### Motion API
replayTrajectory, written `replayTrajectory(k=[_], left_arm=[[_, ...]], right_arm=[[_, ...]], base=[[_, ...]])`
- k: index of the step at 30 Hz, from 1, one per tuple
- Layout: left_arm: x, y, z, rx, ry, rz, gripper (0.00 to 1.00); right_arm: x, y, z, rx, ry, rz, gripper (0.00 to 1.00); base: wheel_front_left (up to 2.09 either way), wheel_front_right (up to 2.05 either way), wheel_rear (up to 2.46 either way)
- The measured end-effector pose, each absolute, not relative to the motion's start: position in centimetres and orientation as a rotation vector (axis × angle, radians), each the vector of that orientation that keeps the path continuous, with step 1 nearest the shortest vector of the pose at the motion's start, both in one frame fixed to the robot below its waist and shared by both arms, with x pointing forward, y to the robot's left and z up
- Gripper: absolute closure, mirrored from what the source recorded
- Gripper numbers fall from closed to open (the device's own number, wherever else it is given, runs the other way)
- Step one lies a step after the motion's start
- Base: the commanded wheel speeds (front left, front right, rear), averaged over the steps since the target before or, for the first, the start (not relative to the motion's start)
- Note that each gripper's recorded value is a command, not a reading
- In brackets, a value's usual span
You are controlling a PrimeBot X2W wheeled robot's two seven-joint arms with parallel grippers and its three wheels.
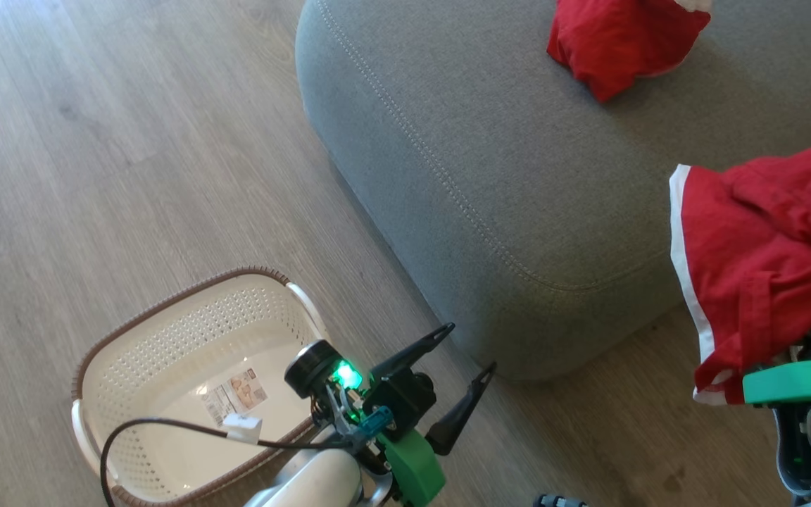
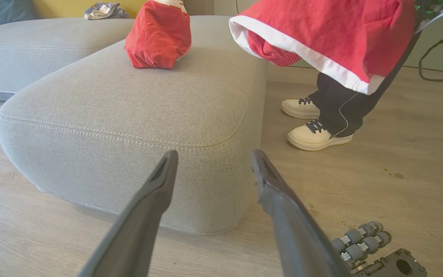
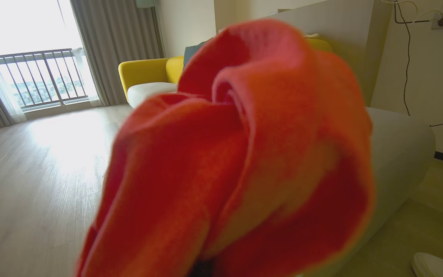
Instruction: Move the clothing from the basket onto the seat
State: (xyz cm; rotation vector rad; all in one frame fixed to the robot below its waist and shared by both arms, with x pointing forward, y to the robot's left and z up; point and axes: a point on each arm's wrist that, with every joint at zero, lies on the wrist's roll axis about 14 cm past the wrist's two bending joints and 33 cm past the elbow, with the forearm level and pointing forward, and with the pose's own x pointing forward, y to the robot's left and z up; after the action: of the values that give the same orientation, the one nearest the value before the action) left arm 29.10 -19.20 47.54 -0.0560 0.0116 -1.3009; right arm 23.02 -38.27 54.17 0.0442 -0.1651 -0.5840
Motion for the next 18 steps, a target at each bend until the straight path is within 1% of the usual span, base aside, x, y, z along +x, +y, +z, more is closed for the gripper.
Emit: replayTrajectory(k=[11, 15, 18], left_arm=[[29.5, -18.9, 47.5, -0.050, 0.010, -1.272, 0.00], [29.6, -19.0, 47.1, -0.059, 0.025, -1.271, 0.00], [29.7, -19.0, 46.4, -0.063, 0.039, -1.275, 0.00]], right_arm=[[23.5, -38.2, 54.3, 0.062, -0.175, -0.568, 1.00], [23.8, -39.4, 55.8, 0.000, -0.187, -0.565, 1.00], [25.0, -40.2, 57.5, -0.036, -0.222, -0.561, 1.00]], base=[[0.00, 0.00, 0.00], [0.00, 0.00, 0.00], [0.00, 0.00, 0.00]])
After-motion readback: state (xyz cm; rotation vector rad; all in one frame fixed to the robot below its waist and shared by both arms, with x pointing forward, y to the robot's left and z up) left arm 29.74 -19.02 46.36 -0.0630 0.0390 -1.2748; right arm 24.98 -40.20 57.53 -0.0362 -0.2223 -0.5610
